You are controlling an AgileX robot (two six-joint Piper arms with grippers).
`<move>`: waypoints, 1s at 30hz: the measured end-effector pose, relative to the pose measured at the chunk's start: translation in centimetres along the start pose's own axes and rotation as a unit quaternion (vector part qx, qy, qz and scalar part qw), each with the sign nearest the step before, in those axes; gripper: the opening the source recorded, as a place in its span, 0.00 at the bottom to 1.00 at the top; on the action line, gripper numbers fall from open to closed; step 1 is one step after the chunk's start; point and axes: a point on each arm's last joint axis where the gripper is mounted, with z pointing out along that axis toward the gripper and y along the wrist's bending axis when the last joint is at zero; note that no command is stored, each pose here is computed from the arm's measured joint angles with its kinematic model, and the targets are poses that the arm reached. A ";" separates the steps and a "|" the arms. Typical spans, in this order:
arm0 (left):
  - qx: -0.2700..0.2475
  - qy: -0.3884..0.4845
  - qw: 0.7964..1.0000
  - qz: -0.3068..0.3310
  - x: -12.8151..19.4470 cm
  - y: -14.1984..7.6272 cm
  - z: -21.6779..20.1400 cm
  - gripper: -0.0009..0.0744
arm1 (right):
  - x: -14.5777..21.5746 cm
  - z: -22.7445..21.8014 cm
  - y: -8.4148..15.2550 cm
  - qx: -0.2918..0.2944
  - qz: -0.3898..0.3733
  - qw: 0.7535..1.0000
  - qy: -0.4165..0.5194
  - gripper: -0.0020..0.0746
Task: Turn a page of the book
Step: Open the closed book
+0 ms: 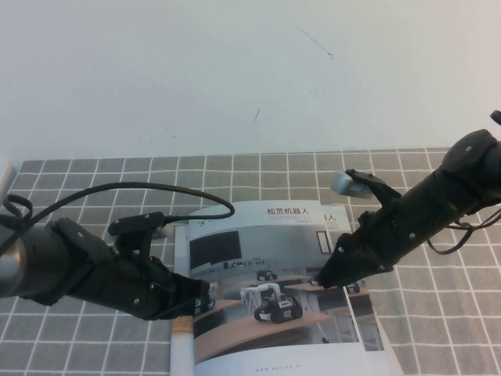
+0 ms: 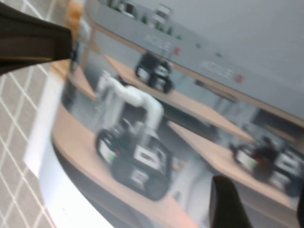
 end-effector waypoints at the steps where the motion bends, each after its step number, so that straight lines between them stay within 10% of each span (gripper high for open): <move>1: 0.000 0.001 1.000 0.000 0.0 0.0 0.0 0.01 | 0.1 -0.1 -0.2 0.005 0.000 1.000 0.002 0.44; 30: 0.000 -0.002 1.000 -0.004 0.0 0.0 0.0 0.01 | -0.2 -0.2 1.7 -0.033 -0.011 0.999 0.000 0.44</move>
